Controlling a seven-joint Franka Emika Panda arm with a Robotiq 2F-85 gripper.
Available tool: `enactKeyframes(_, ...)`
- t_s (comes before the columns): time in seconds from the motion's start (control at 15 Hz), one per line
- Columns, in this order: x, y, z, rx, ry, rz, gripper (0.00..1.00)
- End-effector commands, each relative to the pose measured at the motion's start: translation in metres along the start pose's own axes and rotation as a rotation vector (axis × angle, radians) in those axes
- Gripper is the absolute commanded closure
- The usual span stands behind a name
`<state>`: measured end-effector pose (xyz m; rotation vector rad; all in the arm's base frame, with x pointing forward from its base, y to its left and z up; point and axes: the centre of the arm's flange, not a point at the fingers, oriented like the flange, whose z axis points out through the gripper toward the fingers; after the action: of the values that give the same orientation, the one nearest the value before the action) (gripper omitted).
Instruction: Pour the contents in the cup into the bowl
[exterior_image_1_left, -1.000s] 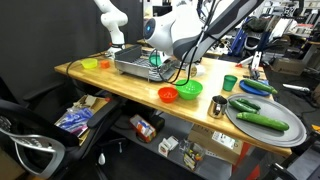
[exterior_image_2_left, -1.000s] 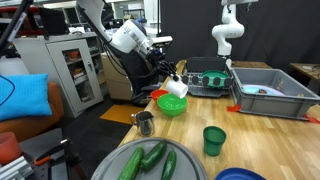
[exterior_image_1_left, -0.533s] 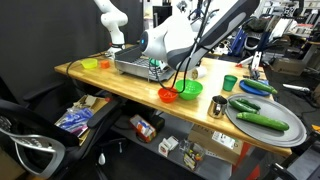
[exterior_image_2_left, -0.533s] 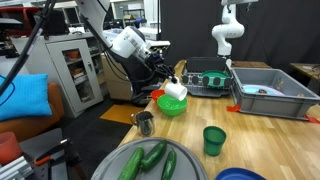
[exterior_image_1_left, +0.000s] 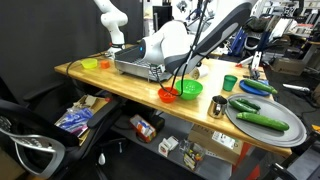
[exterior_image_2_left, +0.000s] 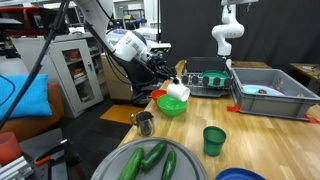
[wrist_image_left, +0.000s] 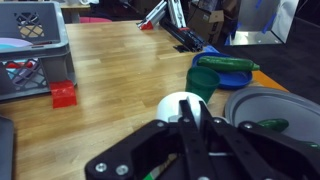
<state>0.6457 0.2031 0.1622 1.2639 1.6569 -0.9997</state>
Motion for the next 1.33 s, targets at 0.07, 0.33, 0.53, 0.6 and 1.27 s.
enactKeyframes(0.07, 0.004, 0.010, 0.001, -0.006, -0.081, 0.007, 0.98)
enactKeyframes(0.33, 0.005, 0.014, 0.003, -0.017, -0.127, 0.008, 0.98)
enactKeyframes(0.53, 0.007, 0.017, 0.002, -0.024, -0.149, 0.012, 0.98)
enactKeyframes(0.6, 0.008, 0.017, 0.001, -0.024, -0.151, 0.013, 0.98)
enactKeyframes(1.27, 0.016, 0.015, -0.008, -0.040, -0.196, 0.030, 0.98)
